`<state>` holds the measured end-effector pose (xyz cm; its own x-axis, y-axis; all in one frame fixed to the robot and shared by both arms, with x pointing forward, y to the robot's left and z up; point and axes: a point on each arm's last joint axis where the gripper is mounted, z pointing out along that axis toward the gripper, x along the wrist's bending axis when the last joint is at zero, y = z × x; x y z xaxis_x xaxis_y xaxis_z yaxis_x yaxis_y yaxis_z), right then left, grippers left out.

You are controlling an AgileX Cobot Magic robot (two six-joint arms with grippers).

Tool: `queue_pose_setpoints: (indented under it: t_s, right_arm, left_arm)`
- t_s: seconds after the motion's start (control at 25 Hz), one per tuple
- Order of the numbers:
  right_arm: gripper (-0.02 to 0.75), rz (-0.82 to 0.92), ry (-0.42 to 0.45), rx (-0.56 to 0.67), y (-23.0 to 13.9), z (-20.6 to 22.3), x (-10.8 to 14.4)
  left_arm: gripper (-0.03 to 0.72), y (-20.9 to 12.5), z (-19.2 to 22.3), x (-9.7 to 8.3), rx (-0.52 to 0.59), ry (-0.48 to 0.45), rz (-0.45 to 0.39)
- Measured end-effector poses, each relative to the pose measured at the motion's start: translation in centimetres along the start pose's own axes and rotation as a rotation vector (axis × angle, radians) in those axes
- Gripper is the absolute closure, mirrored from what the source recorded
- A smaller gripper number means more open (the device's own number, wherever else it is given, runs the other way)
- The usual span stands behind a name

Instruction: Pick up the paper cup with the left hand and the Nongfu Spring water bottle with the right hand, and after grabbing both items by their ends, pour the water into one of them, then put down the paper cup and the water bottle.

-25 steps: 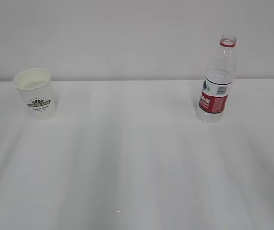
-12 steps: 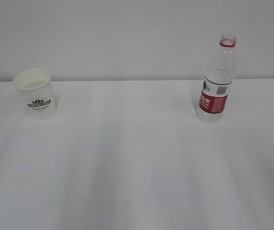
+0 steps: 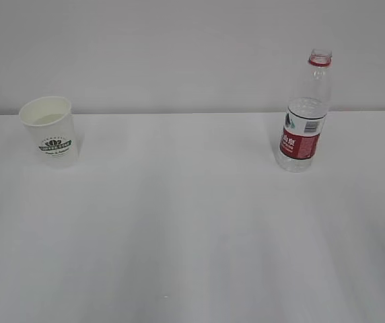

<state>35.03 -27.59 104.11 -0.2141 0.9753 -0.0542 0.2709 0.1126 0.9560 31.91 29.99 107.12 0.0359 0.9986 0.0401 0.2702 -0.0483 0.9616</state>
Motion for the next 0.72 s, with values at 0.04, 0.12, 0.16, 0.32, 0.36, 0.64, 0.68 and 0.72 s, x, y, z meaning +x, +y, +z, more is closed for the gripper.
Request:
queue_pose_setpoints:
  t_s: [0.04,0.12,0.16,0.32,0.36,0.64,0.68,0.72]
  right_arm:
    - [0.149,-0.007,-0.001,0.007,0.2,-0.2,0.0]
    - [0.149,-0.010,-0.003,0.016,0.6,-0.7,-0.1]
    - [0.149,-0.012,-0.004,0.021,0.6,-0.9,-0.1]
    - [0.150,-0.015,-0.006,0.028,0.7,-2.0,-0.1]
    - [0.150,-0.015,-0.007,0.022,0.7,-2.4,-0.1]
    - [0.150,-0.048,-0.035,0.004,1.8,-5.5,-0.4]
    - [0.150,-0.052,-0.040,0.000,2.0,-6.0,-0.5]
    - [0.149,-0.057,-0.044,0.000,2.0,-6.3,-0.5]
  left_arm:
    - [0.097,0.4,-0.3,0.1,0.001,0.003,-0.002]
    - [0.099,1.2,-0.9,0.2,0.000,0.008,-0.006]
    - [0.101,1.6,-1.1,0.2,-0.001,0.009,-0.010]
    - [0.103,2.3,-2.0,0.2,0.047,0.002,0.013]
    - [0.103,2.2,-2.1,0.1,0.063,-0.008,0.027]
    - [0.109,1.3,-2.7,-0.8,0.201,-0.118,0.003]
    - [0.109,1.1,-2.7,-1.0,0.219,-0.137,0.012]
    - [0.111,1.0,-2.8,-1.2,0.233,-0.158,0.024]
